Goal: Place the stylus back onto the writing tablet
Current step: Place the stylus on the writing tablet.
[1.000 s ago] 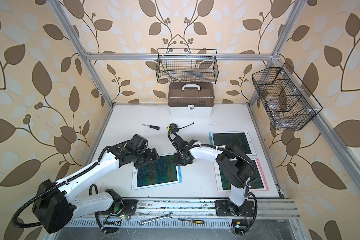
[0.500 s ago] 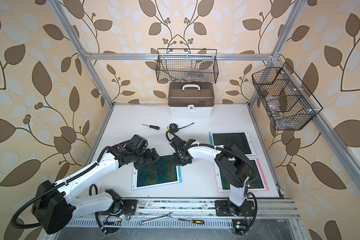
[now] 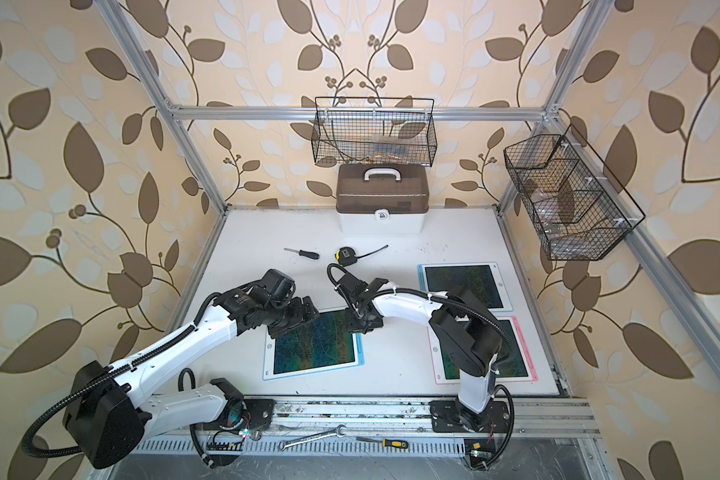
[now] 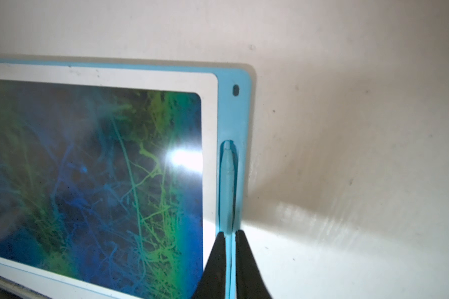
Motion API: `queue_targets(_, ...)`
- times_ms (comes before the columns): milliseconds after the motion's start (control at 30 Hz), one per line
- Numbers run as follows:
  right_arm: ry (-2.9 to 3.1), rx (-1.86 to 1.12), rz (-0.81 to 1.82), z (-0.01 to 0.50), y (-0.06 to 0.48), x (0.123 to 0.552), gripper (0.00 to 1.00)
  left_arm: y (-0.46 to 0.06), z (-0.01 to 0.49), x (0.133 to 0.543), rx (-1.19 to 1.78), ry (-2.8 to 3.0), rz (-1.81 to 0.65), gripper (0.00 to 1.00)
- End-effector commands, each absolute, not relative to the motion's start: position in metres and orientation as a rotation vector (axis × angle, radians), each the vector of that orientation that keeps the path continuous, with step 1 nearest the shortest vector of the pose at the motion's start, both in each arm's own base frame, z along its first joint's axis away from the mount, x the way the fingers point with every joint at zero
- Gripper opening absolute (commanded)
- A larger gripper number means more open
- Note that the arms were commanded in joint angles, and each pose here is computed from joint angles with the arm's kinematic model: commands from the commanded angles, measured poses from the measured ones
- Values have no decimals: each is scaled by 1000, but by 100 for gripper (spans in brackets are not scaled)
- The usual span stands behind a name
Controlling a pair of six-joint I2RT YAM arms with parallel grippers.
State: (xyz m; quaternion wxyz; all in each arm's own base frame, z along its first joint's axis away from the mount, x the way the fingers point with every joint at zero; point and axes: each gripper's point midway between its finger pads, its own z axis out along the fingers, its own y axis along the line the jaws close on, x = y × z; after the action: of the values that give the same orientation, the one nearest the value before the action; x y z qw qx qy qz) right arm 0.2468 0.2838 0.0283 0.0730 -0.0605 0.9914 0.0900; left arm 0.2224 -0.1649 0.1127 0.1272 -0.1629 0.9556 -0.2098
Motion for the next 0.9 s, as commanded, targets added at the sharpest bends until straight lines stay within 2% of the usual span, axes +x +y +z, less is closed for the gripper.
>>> queue_targets(0, 2970, -193, 235, 35, 280, 245, 11, -158, 115, 223, -500, 2762, -592, 91)
queue_targets(867, 3006, -241, 239, 20, 288, 239, 3, -156, 113, 220, -506, 2762, -593, 91)
